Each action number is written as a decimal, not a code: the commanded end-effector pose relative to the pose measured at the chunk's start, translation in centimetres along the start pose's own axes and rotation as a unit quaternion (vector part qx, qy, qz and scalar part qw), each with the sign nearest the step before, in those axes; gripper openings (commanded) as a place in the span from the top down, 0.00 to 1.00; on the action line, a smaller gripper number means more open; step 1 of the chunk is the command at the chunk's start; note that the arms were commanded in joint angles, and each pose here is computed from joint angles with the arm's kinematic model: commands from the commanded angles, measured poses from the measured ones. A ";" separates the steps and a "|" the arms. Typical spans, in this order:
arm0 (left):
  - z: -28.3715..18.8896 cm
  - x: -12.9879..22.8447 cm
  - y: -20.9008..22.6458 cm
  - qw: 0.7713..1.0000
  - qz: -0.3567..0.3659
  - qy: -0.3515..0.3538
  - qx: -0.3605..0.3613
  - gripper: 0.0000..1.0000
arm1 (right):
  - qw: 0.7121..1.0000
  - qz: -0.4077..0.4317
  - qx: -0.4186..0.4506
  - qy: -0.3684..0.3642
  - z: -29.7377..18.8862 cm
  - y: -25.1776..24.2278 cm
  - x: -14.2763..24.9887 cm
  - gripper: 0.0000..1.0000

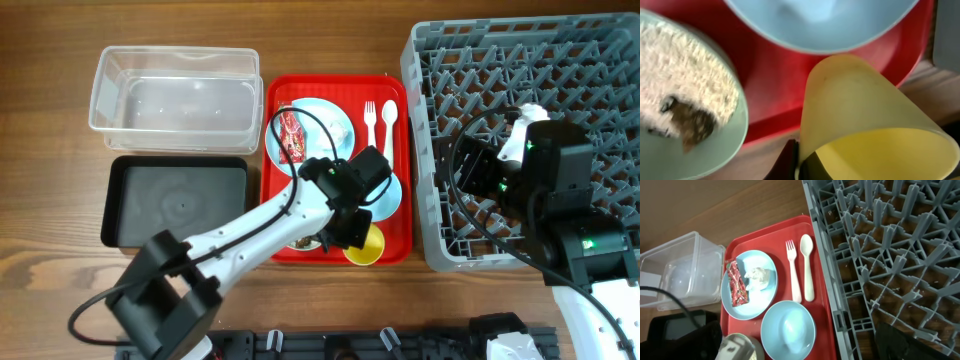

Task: Sort waste into correct bins and load items into the dishwasher rack
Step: 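Reach the left gripper to the yellow cup and grasp it, then lift the yellow cup and hand it to the right gripper, then place the yellow cup into the rack with the right gripper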

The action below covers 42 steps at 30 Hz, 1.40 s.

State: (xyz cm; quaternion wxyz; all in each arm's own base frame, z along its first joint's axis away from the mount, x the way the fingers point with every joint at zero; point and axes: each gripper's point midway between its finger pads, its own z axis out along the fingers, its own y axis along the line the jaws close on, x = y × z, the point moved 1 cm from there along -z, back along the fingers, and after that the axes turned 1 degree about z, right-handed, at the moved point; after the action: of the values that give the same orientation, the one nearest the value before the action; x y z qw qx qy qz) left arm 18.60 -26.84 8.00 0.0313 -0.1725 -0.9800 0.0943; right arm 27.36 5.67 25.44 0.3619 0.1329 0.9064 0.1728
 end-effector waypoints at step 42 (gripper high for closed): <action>-28.2 -1.7 -0.6 0.807 0.061 -0.174 0.560 0.74 | 0.748 -0.281 -0.601 0.013 -10.3 18.6 1.4 0.47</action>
State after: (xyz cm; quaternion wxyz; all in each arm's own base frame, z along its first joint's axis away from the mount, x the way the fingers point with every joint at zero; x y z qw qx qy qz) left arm 23.02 -22.96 35.04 -0.0541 -0.1537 -0.7409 0.6516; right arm 21.70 20.81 38.40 0.3818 -0.3682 0.6227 0.5752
